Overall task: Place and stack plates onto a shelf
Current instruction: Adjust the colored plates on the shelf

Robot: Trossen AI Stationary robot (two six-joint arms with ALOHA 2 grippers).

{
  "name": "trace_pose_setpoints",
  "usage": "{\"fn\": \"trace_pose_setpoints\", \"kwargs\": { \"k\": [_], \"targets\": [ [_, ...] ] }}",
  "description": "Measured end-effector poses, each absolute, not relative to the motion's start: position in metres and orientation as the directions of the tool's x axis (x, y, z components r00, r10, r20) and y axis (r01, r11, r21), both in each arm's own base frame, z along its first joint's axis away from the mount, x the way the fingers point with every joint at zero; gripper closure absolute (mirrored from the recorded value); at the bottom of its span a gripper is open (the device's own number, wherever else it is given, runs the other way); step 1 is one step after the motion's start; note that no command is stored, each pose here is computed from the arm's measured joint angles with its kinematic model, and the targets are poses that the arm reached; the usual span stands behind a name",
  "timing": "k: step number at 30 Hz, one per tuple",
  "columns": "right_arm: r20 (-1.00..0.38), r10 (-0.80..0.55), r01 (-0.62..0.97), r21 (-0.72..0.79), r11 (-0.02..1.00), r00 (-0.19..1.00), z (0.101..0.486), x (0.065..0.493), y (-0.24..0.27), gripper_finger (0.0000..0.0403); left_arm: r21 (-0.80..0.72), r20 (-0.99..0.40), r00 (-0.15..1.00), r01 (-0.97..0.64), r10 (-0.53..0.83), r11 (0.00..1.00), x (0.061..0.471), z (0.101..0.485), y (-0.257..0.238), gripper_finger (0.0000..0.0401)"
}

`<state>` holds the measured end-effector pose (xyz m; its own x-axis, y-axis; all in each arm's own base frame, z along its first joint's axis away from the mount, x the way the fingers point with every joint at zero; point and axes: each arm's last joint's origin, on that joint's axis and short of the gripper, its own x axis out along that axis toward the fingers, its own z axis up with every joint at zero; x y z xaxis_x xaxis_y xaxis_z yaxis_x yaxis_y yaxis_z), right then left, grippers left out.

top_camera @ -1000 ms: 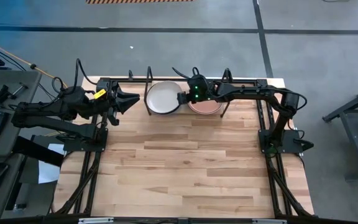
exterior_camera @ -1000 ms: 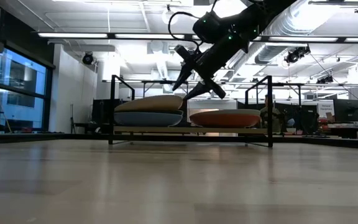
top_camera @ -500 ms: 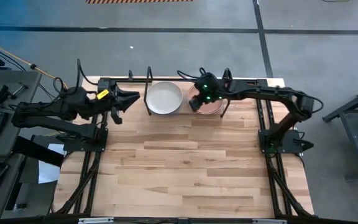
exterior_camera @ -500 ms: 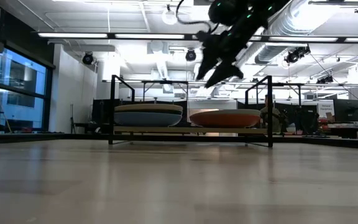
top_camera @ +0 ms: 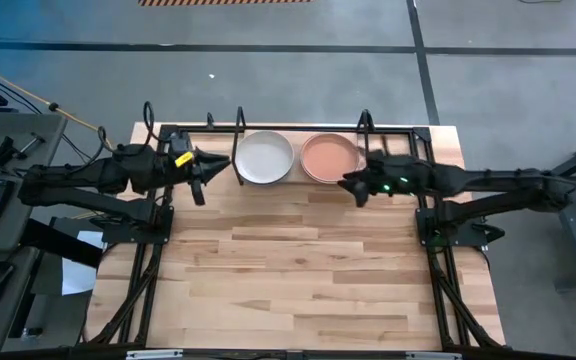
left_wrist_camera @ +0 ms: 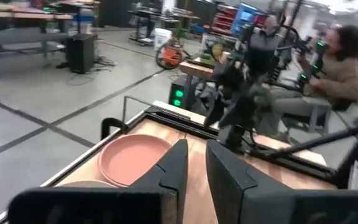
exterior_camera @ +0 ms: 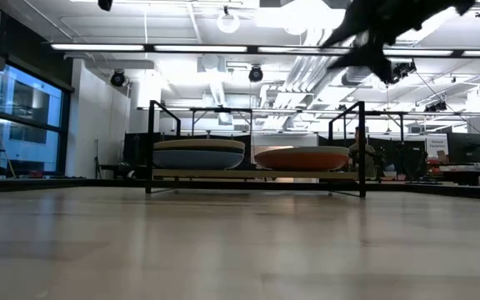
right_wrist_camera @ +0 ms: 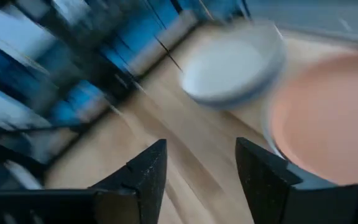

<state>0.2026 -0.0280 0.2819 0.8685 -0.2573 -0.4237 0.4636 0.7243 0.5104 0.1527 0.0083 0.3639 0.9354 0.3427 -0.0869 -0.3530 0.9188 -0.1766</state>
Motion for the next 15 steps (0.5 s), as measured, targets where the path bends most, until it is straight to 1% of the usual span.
{"fn": "trace_pose_setpoints", "kwargs": {
  "k": [3, 5, 7, 10, 11, 15],
  "targets": [
    [-0.249, -0.279, 0.372, 0.55, 0.747, 0.928, 0.29, 0.191, -0.014, 0.0248, -0.142, -0.092, 0.946, -0.322, 0.312, 0.936, 0.153, 0.364, 0.014, 0.0375],
    [-0.193, -0.303, 0.359, 0.534, 0.765, 0.933, 0.295, 0.185, -0.008, 0.027, -0.112, -0.093, 0.942, -0.33, 0.321, 0.937, 0.152, 0.364, 0.02, 0.0393],
    [-0.18, -0.329, 0.374, 0.499, 0.781, 0.927, 0.296, 0.182, -0.005, 0.0305, -0.1, -0.094, 0.931, -0.362, 0.353, 0.927, 0.151, 0.363, 0.028, 0.0397],
    [-0.188, -0.359, 0.404, 0.479, 0.779, 0.914, 0.295, 0.181, -0.003, 0.0376, -0.078, -0.096, 0.911, -0.41, 0.402, 0.909, 0.148, 0.361, 0.04, 0.0399],
    [-0.197, -0.363, 0.413, 0.473, 0.778, 0.91, 0.294, 0.182, -0.003, 0.0389, -0.078, -0.098, 0.902, -0.427, 0.42, 0.901, 0.146, 0.36, 0.045, 0.04],
    [-0.242, -0.37, 0.442, 0.476, 0.76, 0.897, 0.288, 0.184, -0.003, 0.0387, -0.102, -0.155, 0.831, -0.551, 0.533, 0.828, 0.138, 0.349, 0.064, 0.0401]
  ]
}}
